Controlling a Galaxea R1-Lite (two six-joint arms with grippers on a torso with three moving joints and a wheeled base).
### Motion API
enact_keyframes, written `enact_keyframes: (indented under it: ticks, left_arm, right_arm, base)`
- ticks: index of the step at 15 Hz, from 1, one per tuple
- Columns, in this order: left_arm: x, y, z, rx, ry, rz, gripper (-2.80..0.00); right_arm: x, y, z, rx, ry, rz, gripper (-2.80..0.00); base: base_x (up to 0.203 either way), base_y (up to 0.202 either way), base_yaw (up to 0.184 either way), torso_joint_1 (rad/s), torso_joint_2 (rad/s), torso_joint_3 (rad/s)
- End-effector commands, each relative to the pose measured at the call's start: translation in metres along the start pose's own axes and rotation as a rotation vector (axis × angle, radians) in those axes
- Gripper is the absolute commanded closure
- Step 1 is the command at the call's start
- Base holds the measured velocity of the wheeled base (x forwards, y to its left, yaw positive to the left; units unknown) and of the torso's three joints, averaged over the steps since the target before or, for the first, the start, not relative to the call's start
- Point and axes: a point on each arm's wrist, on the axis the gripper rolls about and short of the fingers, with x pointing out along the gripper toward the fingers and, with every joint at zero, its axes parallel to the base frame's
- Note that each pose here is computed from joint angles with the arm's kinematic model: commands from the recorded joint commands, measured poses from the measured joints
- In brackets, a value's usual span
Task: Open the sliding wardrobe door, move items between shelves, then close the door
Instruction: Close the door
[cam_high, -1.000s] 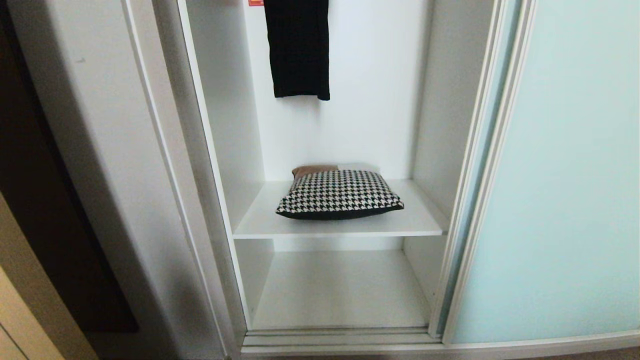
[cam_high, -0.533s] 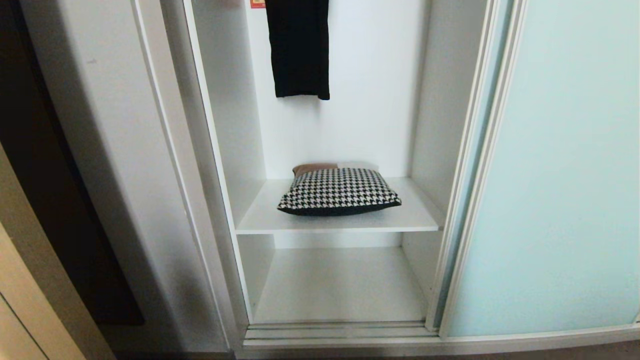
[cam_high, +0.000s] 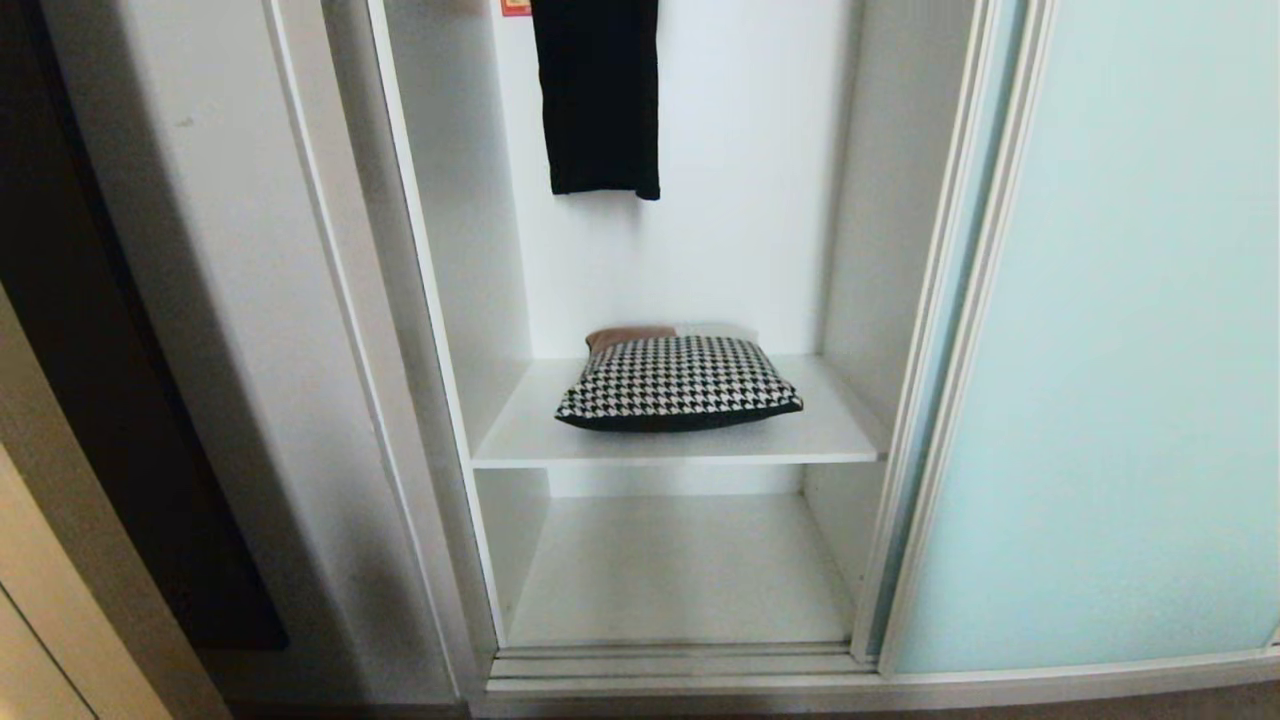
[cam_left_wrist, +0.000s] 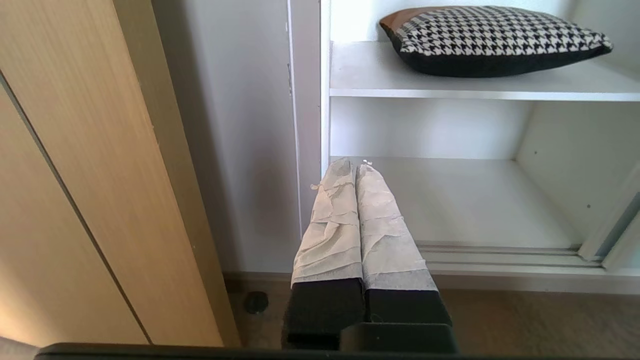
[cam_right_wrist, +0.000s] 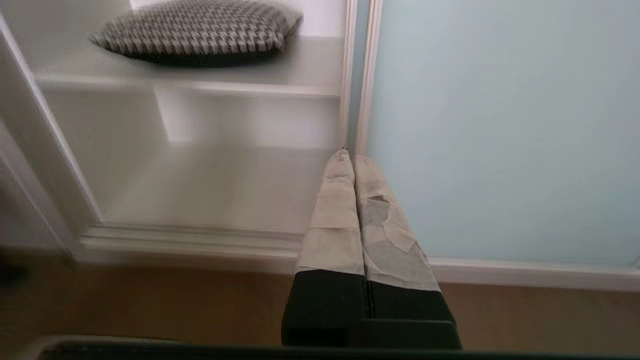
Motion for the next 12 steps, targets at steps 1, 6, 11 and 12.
enact_keyframes:
  ticks: [1,6,11,12]
  left_arm:
    - [0.0,0.0,0.0,0.0,0.003,0.001,0.0]
    - [0.0,0.0,0.0,0.0,0.001,0.001,0.0]
    - [0.0,0.0,0.0,0.0,0.001,0.001,0.0]
    - [0.0,0.0,0.0,0.0,0.001,0.001,0.0]
  right_arm:
    - [0.016,0.001,0.05,0.037,0.052,-0.001,0.0]
    - [0.06,0.002,0.13,0.069,0.079,-0.004,0.0]
    - [0.123,0.004,0.202,0.183,0.088,-0.029,0.0]
    - [0.134,0.005,0.213,0.225,0.113,-0.027,0.0]
  base:
    - [0.0,0.0,0.0,0.0,0.0,0.0]
    - [0.0,0.0,0.0,0.0,0.0,0.0]
    - [0.0,0.0,0.0,0.0,0.0,0.0]
    - [0.0,0.0,0.0,0.0,0.0,0.0]
